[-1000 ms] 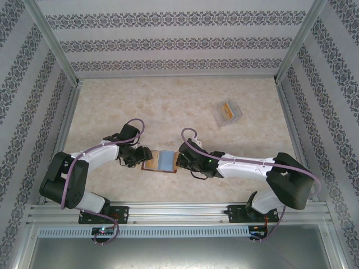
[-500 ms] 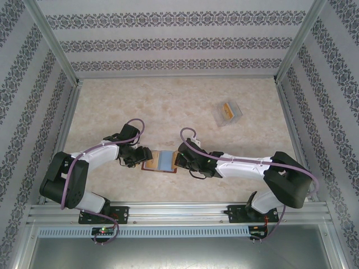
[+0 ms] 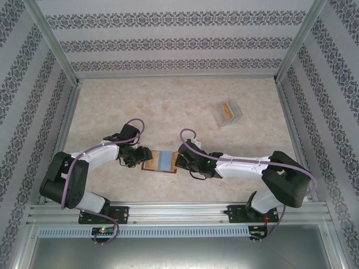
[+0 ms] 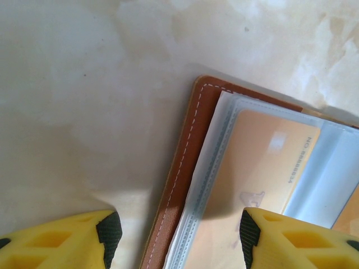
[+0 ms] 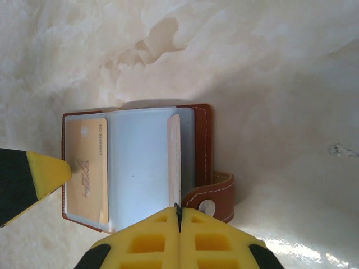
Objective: Put the credit cards into the card holder
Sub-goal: Flip over the card slot in the card holder.
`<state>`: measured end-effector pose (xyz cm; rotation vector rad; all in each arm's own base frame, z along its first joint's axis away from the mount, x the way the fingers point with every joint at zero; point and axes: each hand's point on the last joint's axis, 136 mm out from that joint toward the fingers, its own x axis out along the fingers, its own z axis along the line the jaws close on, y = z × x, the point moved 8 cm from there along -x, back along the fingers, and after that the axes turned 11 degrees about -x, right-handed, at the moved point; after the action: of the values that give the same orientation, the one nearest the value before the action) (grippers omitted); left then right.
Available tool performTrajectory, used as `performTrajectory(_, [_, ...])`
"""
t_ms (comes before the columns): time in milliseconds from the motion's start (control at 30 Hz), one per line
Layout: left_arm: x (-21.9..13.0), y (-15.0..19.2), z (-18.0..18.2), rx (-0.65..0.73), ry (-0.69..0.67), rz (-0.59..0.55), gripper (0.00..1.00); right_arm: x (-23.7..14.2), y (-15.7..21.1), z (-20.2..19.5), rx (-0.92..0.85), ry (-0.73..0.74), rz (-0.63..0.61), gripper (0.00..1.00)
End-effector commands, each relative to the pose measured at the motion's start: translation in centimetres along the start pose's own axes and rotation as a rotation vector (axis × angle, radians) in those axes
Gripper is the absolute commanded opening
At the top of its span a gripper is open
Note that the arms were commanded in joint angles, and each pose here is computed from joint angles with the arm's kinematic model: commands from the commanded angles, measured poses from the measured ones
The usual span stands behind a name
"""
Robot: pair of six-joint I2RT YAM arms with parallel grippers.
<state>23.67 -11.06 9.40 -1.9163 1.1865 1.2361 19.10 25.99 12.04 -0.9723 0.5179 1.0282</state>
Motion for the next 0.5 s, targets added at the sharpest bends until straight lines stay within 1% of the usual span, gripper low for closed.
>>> performTrajectory(0, [1.63,0.19,-0.14,0.014,0.026,0.026,0.62,-0.42,0.66,-0.74,-0.019,0.04,0.001,0.0])
performTrajectory(333, [1.66,0.19,-0.14,0.014,0.025,0.026,0.62,-0.29,0.79,-0.72,-0.019,0.036,0.007,0.0])
performTrajectory(467, [1.63,0.2,-0.17,0.015,0.026,0.027,0.62,-0.78,0.56,-0.41,-0.031,0.031,-0.001,0.0])
